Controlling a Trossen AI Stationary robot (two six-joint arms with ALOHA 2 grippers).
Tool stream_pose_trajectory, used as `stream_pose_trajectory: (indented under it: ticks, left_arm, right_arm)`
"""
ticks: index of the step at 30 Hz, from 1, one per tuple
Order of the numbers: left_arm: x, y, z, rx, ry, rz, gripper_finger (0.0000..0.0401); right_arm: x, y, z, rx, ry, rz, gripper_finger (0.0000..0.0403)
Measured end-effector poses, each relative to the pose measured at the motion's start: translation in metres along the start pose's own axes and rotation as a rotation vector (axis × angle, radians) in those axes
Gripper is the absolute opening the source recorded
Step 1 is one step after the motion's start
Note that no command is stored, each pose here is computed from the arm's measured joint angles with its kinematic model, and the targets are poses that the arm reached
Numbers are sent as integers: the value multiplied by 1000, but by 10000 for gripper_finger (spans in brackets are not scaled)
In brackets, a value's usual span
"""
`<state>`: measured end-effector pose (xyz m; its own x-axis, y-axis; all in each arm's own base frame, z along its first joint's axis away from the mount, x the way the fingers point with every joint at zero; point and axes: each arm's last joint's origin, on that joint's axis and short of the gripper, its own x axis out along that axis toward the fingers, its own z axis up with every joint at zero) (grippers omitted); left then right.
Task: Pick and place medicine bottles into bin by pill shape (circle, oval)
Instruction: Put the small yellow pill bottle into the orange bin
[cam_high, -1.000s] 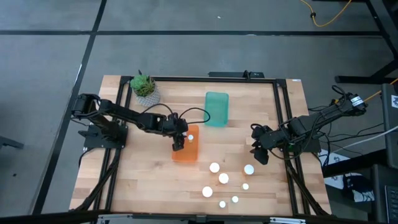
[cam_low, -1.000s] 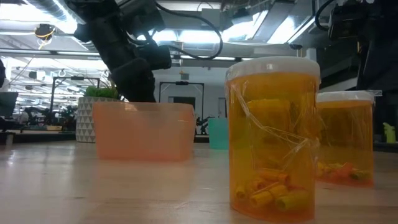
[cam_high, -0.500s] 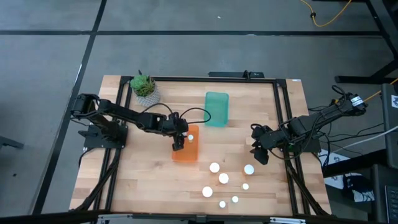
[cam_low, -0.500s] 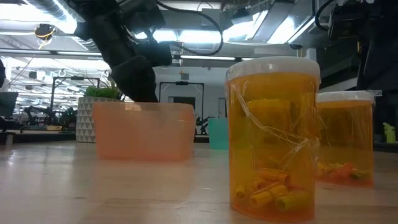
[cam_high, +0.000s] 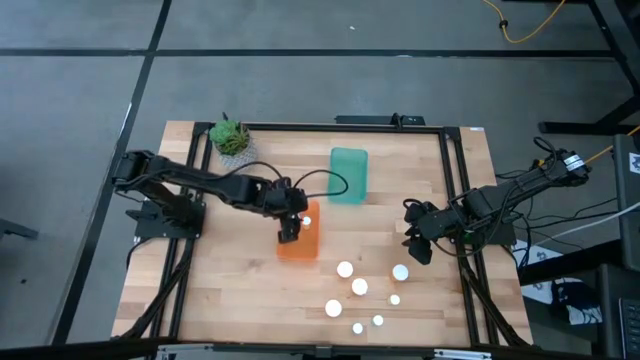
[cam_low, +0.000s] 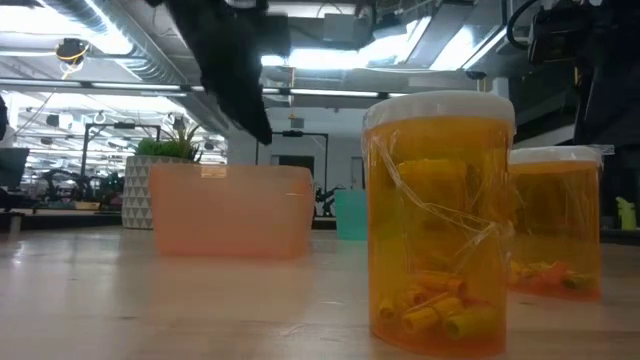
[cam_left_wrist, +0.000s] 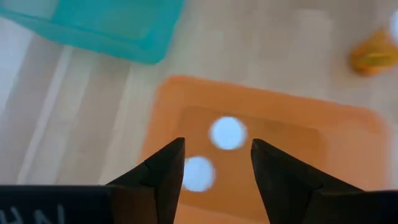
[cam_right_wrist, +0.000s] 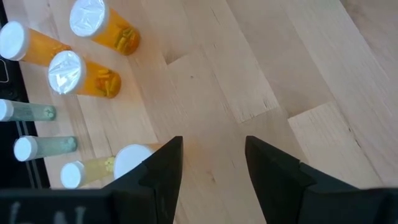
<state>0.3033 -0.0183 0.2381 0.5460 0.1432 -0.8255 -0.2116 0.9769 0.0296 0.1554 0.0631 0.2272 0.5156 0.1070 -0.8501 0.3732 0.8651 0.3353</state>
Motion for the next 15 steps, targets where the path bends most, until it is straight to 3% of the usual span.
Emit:
stream_pose_trajectory:
  ticks: [6, 15]
  left_arm:
    - [-14, -30, 1, 59, -13, -67, 172]
    - [-25, -69, -14, 9, -5, -148, 171]
  right_arm:
    - [0, 0, 0, -1, -1, 1, 177]
    - [0, 0, 0, -1, -1, 1, 177]
